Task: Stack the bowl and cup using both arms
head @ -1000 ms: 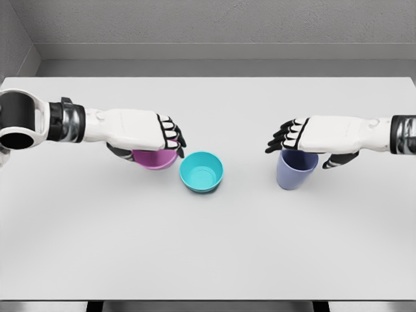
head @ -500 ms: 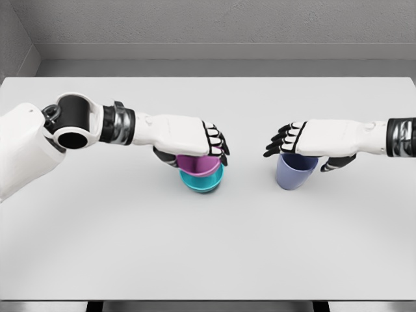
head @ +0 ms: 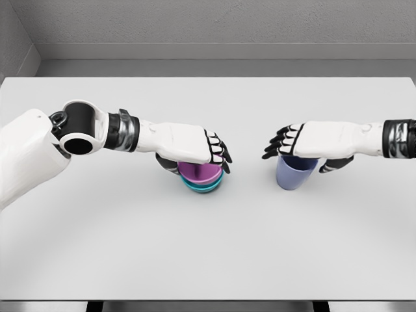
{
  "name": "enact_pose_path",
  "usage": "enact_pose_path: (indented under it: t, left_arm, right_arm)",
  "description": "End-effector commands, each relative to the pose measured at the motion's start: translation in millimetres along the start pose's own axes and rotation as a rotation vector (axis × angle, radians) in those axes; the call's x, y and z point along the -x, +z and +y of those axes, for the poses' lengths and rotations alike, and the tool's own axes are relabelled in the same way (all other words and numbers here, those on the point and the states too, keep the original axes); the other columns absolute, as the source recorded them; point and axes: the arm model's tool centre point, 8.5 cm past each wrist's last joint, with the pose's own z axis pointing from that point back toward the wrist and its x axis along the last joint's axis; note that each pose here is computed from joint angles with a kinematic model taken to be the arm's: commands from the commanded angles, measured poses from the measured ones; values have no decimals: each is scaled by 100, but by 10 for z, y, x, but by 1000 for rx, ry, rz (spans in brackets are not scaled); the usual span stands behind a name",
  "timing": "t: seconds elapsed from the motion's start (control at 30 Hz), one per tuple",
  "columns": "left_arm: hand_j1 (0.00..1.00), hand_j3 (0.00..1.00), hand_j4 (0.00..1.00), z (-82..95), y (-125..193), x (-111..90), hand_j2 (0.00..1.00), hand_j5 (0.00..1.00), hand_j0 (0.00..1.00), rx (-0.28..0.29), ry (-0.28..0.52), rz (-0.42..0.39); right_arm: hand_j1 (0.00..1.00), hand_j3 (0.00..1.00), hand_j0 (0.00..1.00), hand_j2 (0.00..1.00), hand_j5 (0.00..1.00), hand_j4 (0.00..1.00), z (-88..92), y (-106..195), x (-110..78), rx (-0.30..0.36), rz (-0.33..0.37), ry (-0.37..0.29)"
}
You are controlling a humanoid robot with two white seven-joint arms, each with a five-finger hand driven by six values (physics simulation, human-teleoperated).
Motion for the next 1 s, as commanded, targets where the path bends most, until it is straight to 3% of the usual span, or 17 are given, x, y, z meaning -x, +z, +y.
enact_pose_path:
  t: [0.0, 0.5, 0.6, 0.97]
  left_arm:
    - [87, 87, 87, 4, 2, 1, 87, 87, 87, -3, 5, 0]
    - [91, 91, 91, -95, -34, 2, 91, 91, 91, 18, 24, -4]
    - [100, 100, 100, -88, -36, 1, 100, 100, 100, 15, 25, -5]
    - [100, 100, 100, -56, -7, 20, 100, 100, 100, 12, 22, -1]
  right_arm:
    - [100, 100, 100, 100, 100, 100, 21, -33, -14, -5, -6, -3]
    - [100, 100, 100, 100, 100, 100, 34, -23, 81, -2, 16, -22]
    - [100, 100, 100, 100, 100, 100, 38, -30, 88, -1, 17, -25]
    - [100, 100, 100, 100, 100, 100, 74, -36, 125, -6, 25, -37]
